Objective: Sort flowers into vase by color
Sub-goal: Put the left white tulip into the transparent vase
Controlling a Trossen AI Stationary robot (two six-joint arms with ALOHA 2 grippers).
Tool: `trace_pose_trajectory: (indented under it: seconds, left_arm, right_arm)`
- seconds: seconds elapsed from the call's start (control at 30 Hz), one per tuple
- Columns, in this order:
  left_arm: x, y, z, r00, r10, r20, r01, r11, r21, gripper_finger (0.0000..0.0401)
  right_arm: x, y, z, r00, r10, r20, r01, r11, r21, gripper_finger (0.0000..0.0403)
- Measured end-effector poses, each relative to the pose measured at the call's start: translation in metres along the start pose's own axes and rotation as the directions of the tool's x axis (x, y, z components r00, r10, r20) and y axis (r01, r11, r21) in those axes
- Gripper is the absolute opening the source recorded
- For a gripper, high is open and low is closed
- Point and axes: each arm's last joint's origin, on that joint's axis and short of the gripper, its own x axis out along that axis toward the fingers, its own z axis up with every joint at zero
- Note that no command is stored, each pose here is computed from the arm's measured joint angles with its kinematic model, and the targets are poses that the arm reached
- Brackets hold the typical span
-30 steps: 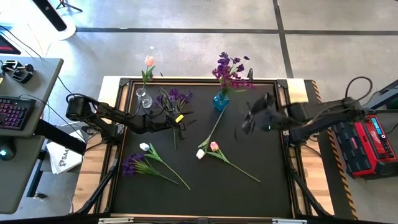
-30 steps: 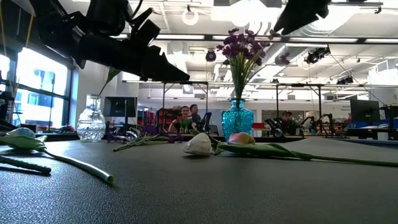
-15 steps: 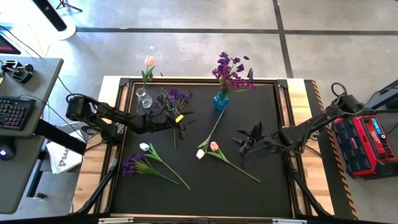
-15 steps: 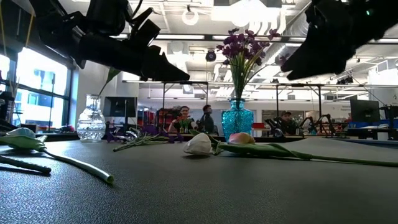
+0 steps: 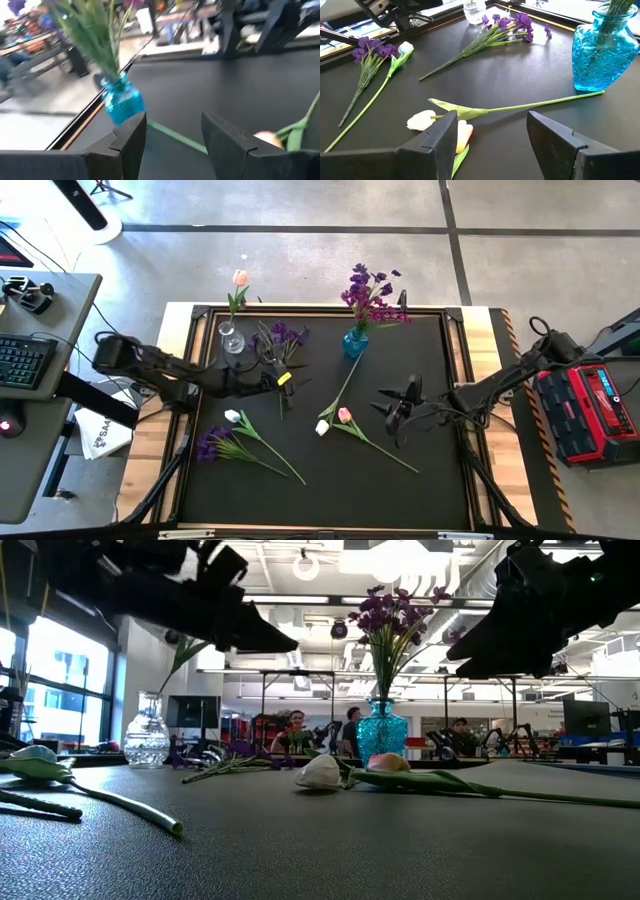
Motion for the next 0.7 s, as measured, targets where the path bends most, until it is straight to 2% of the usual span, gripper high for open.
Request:
trace_pose_trajectory:
  seconds: [0.1,0.2,0.3,0.4,0.47,0.57,0.63,0.7]
  left_arm:
    - [-0.010,0.001,0.013,0.983,0.142,-0.112,-0.140,0.990,0.026,0.0177]
    - [-0.020,0.006,0.029,0.903,0.369,-0.219,-0.384,0.923,-0.030,0.0177]
    - [-0.028,0.010,0.038,0.837,0.434,-0.332,-0.470,0.882,-0.032,0.0177]
    - [-0.036,0.015,0.040,0.778,0.440,-0.449,-0.518,0.854,-0.059,0.0177]
    - [-0.041,0.016,0.036,0.752,0.418,-0.509,-0.523,0.849,-0.075,0.0177]
    - [-0.045,0.014,0.028,0.726,0.315,-0.612,-0.458,0.885,-0.089,0.0177]
    - [-0.048,0.011,0.024,0.710,0.212,-0.672,-0.396,0.909,-0.132,0.0177]
    - [-0.053,0.006,0.021,0.674,0.115,-0.729,-0.350,0.920,-0.178,0.0177]
  right_arm:
    - [0.000,0.000,0.000,1.000,-0.001,0.003,0.001,1.000,0.002,0.0208]
    - [0.000,0.000,0.001,1.000,-0.003,0.012,0.003,1.000,0.007,0.0208]
    - [0.000,0.001,0.001,1.000,-0.004,0.017,0.004,1.000,0.007,0.0208]
    - [0.000,0.001,0.001,1.000,-0.004,0.018,0.004,1.000,0.003,0.0208]
    - [0.000,0.001,0.002,1.000,-0.004,0.020,0.004,1.000,-0.007,0.0208]
    - [0.000,0.001,0.002,1.000,-0.003,0.020,0.003,1.000,-0.011,0.0208]
    - [0.000,0.001,0.002,1.000,-0.003,0.020,0.003,1.000,-0.012,0.0208]
    - [0.000,0.001,0.002,1.000,-0.003,0.020,0.003,1.000,-0.012,0.0208]
